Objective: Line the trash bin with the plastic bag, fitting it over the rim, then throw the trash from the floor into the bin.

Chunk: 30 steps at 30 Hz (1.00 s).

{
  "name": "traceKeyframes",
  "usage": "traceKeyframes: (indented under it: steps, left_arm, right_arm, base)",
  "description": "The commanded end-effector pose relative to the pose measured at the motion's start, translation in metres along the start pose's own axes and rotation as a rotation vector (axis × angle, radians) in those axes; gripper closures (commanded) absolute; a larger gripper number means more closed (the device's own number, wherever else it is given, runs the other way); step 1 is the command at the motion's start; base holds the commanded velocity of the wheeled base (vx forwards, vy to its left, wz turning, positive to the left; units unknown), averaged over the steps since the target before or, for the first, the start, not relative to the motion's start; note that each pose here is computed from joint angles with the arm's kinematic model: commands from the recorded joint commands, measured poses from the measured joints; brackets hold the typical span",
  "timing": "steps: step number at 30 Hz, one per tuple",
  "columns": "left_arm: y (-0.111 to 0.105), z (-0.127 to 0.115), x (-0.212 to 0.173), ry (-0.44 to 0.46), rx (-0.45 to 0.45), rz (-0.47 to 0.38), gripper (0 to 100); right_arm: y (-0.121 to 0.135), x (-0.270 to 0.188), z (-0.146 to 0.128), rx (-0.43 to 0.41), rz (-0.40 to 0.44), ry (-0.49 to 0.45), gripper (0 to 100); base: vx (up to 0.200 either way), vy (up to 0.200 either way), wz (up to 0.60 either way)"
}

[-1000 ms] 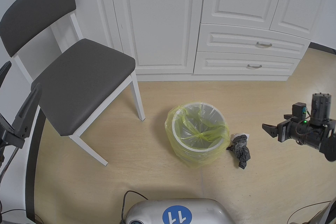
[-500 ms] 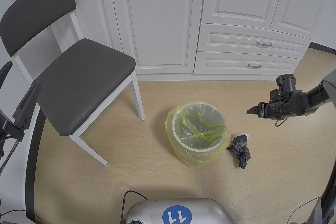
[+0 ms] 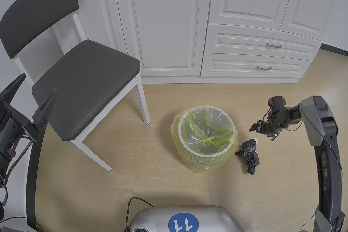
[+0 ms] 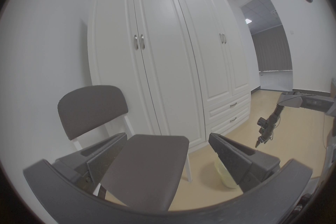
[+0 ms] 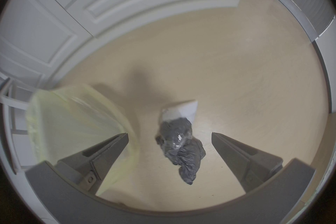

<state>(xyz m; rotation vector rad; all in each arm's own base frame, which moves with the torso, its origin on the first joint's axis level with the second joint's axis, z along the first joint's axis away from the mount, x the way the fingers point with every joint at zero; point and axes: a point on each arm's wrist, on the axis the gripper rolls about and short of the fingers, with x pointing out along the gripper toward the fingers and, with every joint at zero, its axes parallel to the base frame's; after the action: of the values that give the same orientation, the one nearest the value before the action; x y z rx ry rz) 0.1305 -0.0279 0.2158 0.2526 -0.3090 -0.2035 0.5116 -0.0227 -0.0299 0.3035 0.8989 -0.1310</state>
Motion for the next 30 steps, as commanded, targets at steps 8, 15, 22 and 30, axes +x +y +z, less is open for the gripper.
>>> traceKeyframes:
  steps: [8,15,22,30]
  left_arm:
    - [0.009,-0.012,0.012,0.043,0.027,0.063,0]
    - [0.009,-0.013,0.012,0.045,0.024,0.067,0]
    - [0.009,-0.014,0.012,0.047,0.024,0.067,0]
    - [0.008,-0.018,0.014,0.066,0.022,0.061,0]
  right_arm:
    - [-0.025,0.078,-0.063,-0.108,-0.095,0.139,0]
    - [-0.025,0.095,-0.069,-0.127,-0.124,0.033,0]
    - [-0.018,0.096,-0.073,-0.144,-0.095,0.045,0]
    - [-0.009,0.096,-0.076,-0.203,-0.032,0.069,0]
  base:
    - [0.000,0.000,0.00]
    - [0.000,0.000,0.00]
    - [0.000,0.000,0.00]
    - [0.000,0.000,0.00]
